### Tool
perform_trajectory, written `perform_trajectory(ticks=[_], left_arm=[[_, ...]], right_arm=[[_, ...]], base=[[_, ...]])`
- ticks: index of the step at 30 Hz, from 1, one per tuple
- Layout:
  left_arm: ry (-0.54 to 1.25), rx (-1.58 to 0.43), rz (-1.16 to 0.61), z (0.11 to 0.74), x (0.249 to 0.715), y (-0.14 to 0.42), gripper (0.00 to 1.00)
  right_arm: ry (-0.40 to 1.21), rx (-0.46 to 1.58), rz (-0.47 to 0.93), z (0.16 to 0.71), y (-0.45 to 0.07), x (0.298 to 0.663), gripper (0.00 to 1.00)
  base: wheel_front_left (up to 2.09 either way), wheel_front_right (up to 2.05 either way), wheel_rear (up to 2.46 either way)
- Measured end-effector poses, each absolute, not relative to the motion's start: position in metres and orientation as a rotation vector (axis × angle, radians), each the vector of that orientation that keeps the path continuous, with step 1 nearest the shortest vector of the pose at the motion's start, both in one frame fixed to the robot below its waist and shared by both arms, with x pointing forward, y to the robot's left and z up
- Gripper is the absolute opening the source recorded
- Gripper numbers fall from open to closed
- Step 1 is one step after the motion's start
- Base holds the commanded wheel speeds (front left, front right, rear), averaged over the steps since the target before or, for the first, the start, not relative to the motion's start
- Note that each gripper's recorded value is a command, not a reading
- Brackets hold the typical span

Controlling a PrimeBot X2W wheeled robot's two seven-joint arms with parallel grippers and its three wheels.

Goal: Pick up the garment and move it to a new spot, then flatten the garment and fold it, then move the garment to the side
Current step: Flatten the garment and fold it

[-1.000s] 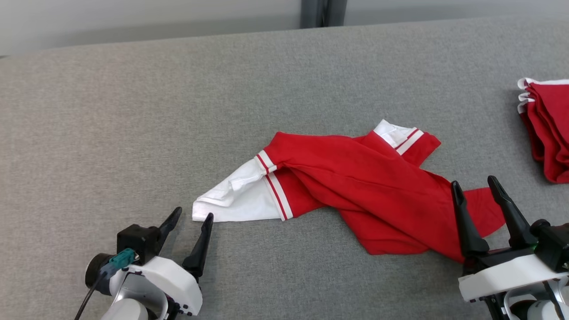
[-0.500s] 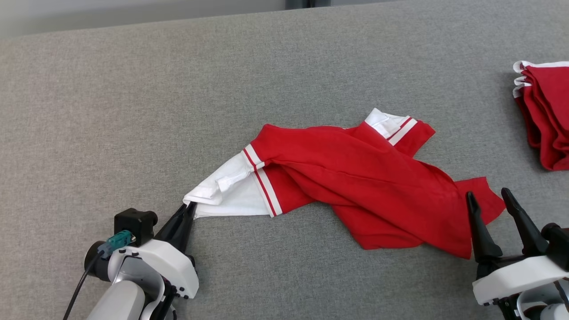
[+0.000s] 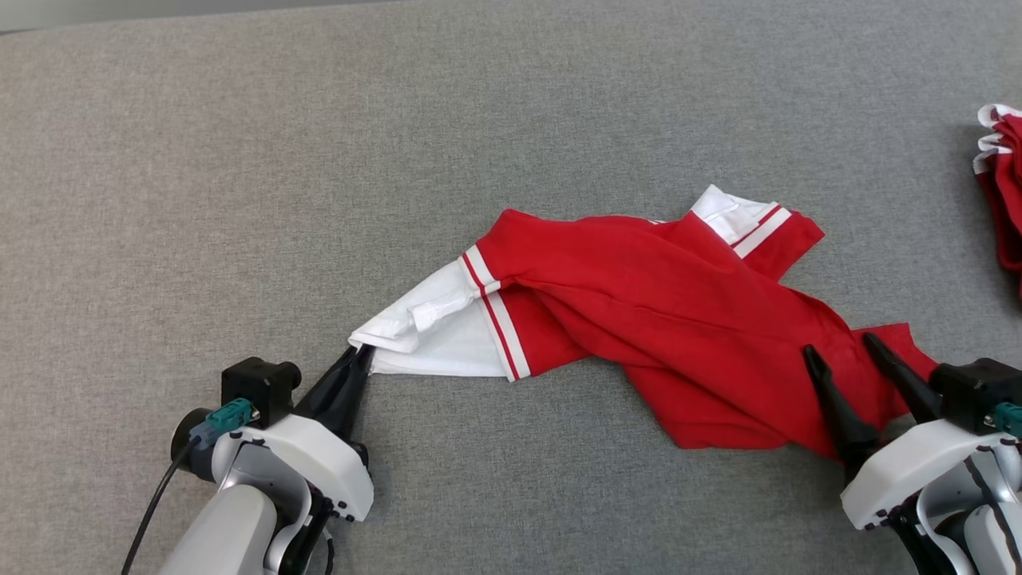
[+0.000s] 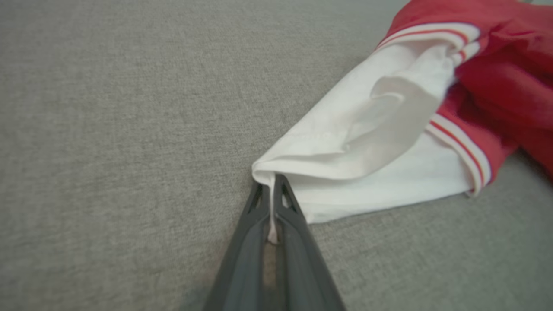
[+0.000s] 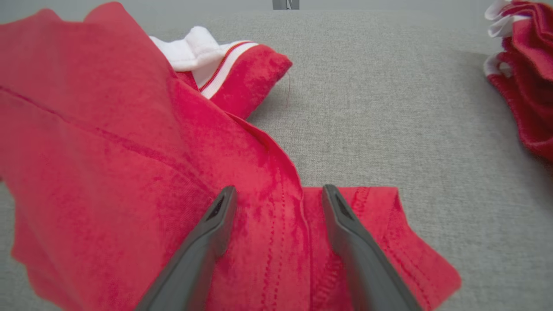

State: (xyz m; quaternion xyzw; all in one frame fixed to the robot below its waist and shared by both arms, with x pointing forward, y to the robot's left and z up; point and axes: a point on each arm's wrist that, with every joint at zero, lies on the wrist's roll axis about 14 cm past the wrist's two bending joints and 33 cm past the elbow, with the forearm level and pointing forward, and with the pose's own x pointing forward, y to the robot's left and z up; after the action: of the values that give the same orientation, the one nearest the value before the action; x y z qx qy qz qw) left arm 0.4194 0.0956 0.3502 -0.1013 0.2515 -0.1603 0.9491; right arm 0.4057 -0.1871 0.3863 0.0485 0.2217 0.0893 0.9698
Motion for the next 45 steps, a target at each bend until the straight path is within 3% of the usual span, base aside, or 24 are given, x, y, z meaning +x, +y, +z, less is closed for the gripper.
perform_trajectory(ticks=[3, 4, 5, 6, 7, 9, 19, 32, 40, 45], left_arm=[[0.509, -0.208, -0.324, 0.35, 0.42, 0.096, 0.0], [0.507, -0.209, -0.324, 0.35, 0.42, 0.096, 0.0], [0.507, -0.209, -0.324, 0.349, 0.42, 0.096, 0.0], [0.507, -0.209, -0.325, 0.349, 0.42, 0.096, 0.0], [0.505, -0.209, -0.325, 0.349, 0.42, 0.095, 0.0], [0.504, -0.207, -0.326, 0.349, 0.421, 0.095, 0.0], [0.375, -0.189, -0.297, 0.377, 0.437, 0.105, 0.0], [-0.265, -0.065, -0.317, 0.587, 0.502, 0.118, 0.0], [-0.615, 0.033, -0.376, 0.741, 0.499, 0.108, 0.0], [-0.751, 0.089, -0.401, 0.81, 0.489, 0.101, 0.0]], right_arm=[[0.454, 0.095, 0.2, 0.385, -0.183, 0.407, 0.92], [0.453, 0.094, 0.205, 0.385, -0.181, 0.407, 0.82], [0.453, 0.095, 0.21, 0.385, -0.18, 0.407, 0.69], [0.451, 0.095, 0.216, 0.385, -0.178, 0.406, 0.47], [0.444, 0.095, 0.221, 0.387, -0.176, 0.407, 0.42], [0.436, 0.095, 0.228, 0.389, -0.174, 0.407, 0.0], [0.271, 0.086, 0.216, 0.432, -0.181, 0.424, 0.0], [-0.177, -0.043, 0.211, 0.591, -0.204, 0.475, 0.0], [-0.467, -0.123, 0.243, 0.715, -0.199, 0.48, 0.0], [-0.547, -0.149, 0.246, 0.759, -0.201, 0.478, 0.0]], base=[[0.0, 0.0, 0.0], [0.0, 0.0, 0.0], [0.0, 0.0, 0.0], [0.0, 0.0, 0.0], [0.0, 0.0, 0.0], [0.0, 0.0, 0.0], [0.0, 0.0, 0.0], [0.0, 0.0, 0.0], [0.0, 0.0, 0.0], [0.0, 0.0, 0.0]])
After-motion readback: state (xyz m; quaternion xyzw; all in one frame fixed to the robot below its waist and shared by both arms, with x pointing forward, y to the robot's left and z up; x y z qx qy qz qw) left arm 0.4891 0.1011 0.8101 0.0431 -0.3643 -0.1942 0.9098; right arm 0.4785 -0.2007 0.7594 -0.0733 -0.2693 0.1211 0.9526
